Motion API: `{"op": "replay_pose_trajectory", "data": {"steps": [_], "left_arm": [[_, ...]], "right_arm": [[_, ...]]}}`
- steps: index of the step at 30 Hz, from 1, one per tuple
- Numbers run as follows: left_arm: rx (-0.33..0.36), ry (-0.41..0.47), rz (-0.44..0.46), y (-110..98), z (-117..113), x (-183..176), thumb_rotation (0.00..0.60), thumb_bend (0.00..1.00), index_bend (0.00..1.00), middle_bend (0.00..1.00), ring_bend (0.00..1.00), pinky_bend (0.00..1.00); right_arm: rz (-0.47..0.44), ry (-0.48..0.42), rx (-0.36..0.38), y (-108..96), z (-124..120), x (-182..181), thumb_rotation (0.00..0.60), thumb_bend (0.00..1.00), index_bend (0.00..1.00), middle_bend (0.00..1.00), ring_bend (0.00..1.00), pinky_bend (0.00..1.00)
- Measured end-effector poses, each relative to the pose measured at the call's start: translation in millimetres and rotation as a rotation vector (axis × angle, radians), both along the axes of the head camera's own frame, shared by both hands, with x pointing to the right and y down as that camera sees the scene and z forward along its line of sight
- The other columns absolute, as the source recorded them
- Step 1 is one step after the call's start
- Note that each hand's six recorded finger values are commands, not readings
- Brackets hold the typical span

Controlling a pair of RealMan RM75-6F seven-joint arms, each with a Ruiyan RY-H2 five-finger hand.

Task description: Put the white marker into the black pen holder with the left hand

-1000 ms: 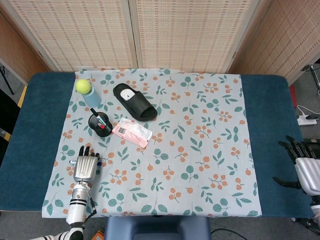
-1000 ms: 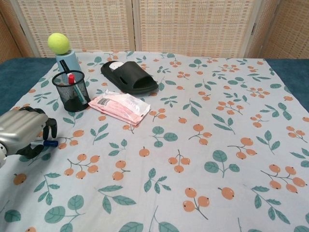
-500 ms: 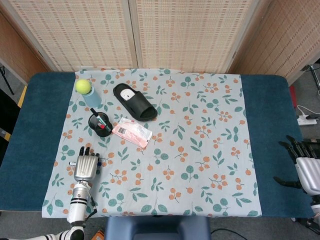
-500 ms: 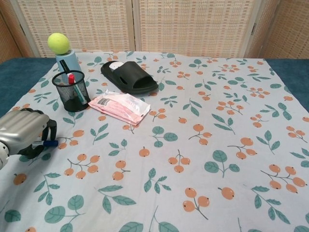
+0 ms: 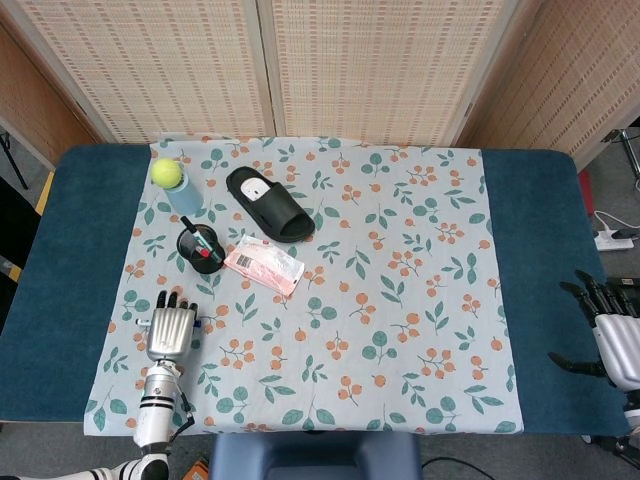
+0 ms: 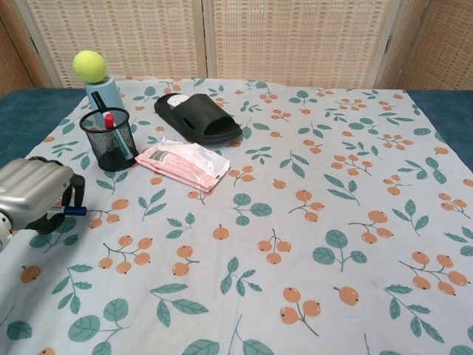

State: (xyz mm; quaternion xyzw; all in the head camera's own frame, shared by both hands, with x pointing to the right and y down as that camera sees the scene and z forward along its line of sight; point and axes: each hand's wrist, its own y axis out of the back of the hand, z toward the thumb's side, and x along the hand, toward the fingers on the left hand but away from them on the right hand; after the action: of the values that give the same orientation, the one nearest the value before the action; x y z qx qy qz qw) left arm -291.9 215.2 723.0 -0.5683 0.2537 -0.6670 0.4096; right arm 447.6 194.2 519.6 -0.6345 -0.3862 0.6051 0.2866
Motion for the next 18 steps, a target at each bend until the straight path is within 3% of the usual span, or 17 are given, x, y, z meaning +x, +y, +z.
{"op": "replay_pose_trajectory", "data": {"steps": [5, 9, 18], "left_arm": [[0.078, 0.036, 0.001, -13, -21, 3, 0.600, 0.38, 0.52, 0.52, 0.20, 0.17], [0.122, 0.132, -0.031, -28, -39, 2, 0.600, 0.38, 0.52, 0.52, 0.21, 0.18], [0.163, 0.589, -0.223, -96, -97, -29, 0.600, 0.38, 0.52, 0.52, 0.21, 0.21]], "right_arm": [[0.000, -0.004, 0.004, 0, -1, 0, 0.600, 0.00, 0.16, 0.00, 0.07, 0.00], [0.001, -0.015, 0.010, 0, -2, 0, 0.600, 0.00, 0.16, 0.00, 0.07, 0.00], [-0.001, -0.021, 0.026, 0, -7, 1, 0.600, 0.00, 0.15, 0.00, 0.07, 0.00]]}}
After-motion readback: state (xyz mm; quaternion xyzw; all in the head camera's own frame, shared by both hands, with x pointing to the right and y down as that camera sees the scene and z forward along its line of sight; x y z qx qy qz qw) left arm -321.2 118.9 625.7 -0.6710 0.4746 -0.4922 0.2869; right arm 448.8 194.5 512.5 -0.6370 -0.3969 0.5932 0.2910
